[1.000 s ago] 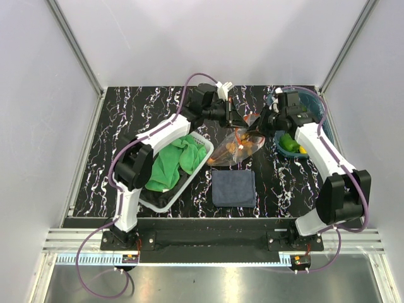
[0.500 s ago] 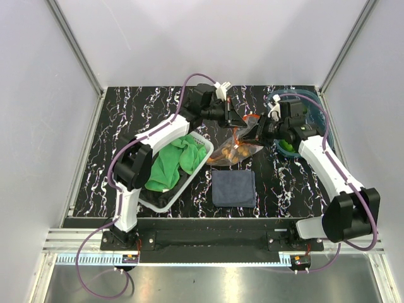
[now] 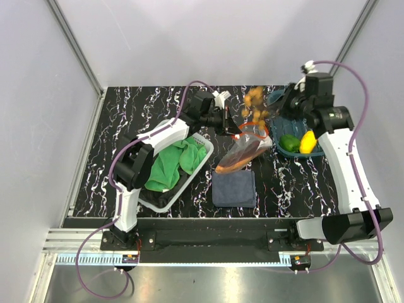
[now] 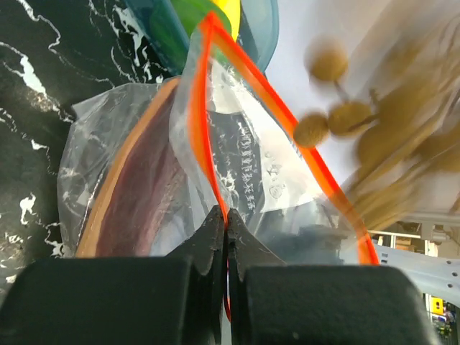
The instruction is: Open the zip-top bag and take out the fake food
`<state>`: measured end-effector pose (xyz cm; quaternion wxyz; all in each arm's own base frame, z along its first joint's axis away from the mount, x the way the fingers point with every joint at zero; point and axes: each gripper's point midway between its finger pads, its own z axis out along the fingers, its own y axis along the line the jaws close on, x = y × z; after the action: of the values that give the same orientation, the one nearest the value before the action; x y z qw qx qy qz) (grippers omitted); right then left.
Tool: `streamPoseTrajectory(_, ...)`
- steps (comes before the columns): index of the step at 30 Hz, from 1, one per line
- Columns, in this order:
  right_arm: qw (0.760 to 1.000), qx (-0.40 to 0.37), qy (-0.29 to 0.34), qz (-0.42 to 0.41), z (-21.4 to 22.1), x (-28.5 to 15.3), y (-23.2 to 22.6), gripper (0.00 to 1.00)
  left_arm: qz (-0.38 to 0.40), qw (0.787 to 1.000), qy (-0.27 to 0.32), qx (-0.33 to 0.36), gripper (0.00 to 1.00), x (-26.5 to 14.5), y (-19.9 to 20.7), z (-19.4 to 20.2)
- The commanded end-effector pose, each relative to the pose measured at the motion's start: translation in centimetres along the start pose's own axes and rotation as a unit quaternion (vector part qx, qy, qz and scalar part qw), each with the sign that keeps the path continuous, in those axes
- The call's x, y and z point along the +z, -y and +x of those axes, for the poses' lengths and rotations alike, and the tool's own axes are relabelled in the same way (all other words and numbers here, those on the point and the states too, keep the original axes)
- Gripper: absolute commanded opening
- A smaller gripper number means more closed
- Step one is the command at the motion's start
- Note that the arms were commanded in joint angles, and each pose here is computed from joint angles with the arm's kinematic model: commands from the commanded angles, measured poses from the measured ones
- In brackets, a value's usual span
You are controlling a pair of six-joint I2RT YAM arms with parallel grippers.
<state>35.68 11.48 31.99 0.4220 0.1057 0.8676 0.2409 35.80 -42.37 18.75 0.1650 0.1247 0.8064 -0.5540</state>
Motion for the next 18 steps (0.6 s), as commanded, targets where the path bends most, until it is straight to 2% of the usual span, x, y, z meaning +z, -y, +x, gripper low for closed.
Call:
streamPoseTrajectory(1,0.995,-0.007,0.075,0.071,-5.2,-1.9,2.6,0.04,0.019,0.998,0.016,0.056,0.00,-1.6,3.6,-1.6)
streamPoseTrajectory(5,0.992,-0.005,0.082,0.094,-6.5,-1.7,3.9,0.04,0.032,0.998,0.013,0.061,0.00,-1.7,4.5,-1.8)
streamPoseTrajectory(12,0.974,0.030,0.086,0.206,-7.8,-1.0,10.7,0.07,0.045,0.995,0.025,0.083,0.00,-2.3,6.3,-2.8)
streamPoseTrajectory(18,0.968,0.093,0.025,0.231,-5.7,1.8,14.0,0.12,0.050,0.993,0.037,0.097,0.00,-2.8,7.5,-3.7)
